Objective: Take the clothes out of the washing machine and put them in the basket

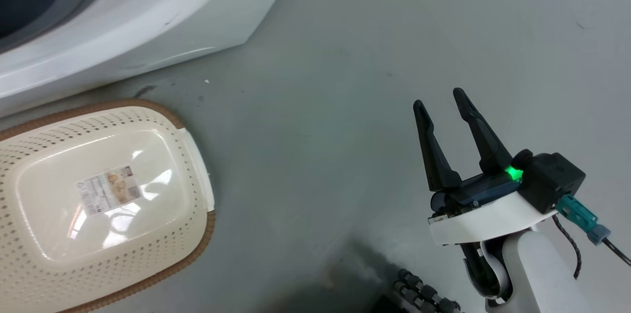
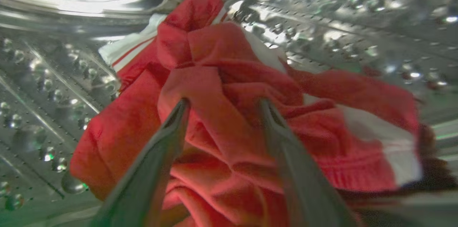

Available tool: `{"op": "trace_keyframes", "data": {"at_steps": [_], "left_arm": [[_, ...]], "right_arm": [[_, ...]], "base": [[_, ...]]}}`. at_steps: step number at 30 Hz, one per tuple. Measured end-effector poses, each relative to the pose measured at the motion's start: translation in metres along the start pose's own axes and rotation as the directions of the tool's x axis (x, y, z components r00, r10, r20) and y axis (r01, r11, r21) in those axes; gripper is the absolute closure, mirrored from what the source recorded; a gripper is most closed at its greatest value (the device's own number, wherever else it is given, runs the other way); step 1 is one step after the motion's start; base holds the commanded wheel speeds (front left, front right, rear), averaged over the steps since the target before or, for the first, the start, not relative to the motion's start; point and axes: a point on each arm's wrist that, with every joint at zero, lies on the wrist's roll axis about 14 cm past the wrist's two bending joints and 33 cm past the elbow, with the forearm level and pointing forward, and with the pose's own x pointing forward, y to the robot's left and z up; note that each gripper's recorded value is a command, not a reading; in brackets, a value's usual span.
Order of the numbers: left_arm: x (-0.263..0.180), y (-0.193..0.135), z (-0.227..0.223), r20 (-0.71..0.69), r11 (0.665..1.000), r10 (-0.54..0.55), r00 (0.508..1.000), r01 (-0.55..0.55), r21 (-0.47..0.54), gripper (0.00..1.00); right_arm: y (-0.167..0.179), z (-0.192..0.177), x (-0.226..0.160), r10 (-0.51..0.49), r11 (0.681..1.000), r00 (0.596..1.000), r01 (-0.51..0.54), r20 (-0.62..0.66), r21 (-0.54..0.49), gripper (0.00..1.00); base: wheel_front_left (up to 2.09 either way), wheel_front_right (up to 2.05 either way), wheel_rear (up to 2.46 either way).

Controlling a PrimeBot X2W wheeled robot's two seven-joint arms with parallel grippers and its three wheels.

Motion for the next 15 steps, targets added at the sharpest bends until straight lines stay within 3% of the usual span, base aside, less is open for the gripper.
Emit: {"op": "trace_keyframes", "data": {"at_steps": [7,8,9,10,15], "left_arm": [[0.023,-0.011,-0.025,-0.184,1.0,-0.022,0.983,0.023,0.005,0.0],[0.025,-0.009,-0.032,-0.235,1.0,-0.018,0.972,0.021,0.011,0.5],[0.024,-0.008,-0.033,-0.248,1.0,-0.017,0.969,0.02,0.01,0.82],[0.024,-0.008,-0.032,-0.247,1.0,-0.017,0.969,0.019,0.008,1.0],[0.02,-0.003,-0.028,-0.243,1.0,-0.01,0.97,0.009,-0.004,1.0]], "right_arm": [[-0.007,-0.009,-0.002,-0.025,1.0,0.999,0.025,-0.031,0.001,0.0],[-0.008,-0.011,-0.003,-0.028,1.0,0.999,0.028,-0.039,0.005,0.0],[-0.008,-0.011,-0.003,-0.029,1.0,0.999,0.03,-0.039,0.008,0.0],[-0.008,-0.011,-0.003,-0.03,0.999,0.999,0.03,-0.039,0.011,0.0],[-0.008,-0.007,-0.003,-0.028,0.999,0.999,0.029,-0.029,0.014,0.0]], "base": [[0.0,0.0,0.0],[0.0,0.0,0.0],[0.0,0.0,0.0],[0.0,0.0,0.0],[0.0,0.0,0.0]]}}
